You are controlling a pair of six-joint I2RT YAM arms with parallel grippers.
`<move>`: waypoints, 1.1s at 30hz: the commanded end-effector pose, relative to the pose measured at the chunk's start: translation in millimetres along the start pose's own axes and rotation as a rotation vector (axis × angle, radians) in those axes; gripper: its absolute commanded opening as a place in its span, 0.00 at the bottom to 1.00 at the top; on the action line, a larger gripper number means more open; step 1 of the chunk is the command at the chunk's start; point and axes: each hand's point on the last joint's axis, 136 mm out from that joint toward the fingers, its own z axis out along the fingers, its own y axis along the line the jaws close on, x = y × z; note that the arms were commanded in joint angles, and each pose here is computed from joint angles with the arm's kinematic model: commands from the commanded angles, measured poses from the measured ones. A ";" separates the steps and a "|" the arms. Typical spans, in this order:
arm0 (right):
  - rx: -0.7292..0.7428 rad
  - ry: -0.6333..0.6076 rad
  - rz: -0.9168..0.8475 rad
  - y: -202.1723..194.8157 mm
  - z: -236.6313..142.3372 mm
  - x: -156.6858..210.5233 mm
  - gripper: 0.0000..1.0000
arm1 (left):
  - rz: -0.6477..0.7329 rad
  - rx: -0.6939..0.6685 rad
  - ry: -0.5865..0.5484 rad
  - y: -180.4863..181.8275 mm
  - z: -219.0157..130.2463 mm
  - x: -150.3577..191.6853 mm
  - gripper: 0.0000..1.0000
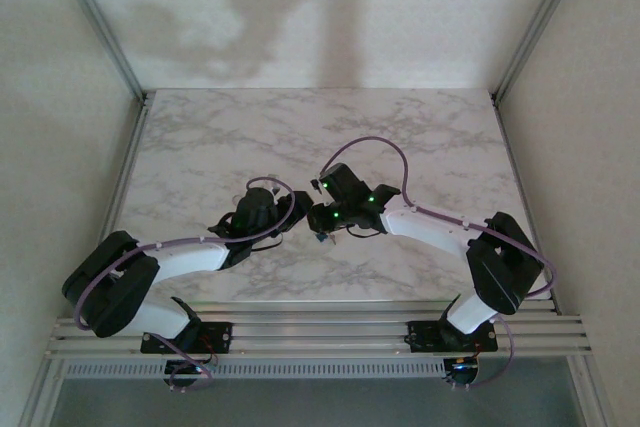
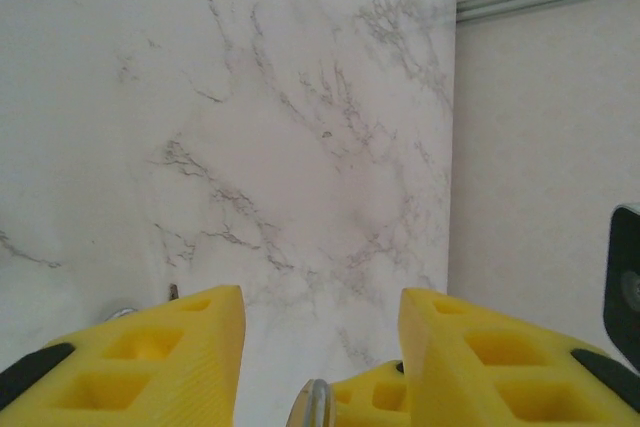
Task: Lock with the key
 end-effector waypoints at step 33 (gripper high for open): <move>-0.050 0.003 -0.043 13.9 -2.9 5.6 0.16 | 0.008 -0.014 -0.007 7.2 0.6 -3.4 0.16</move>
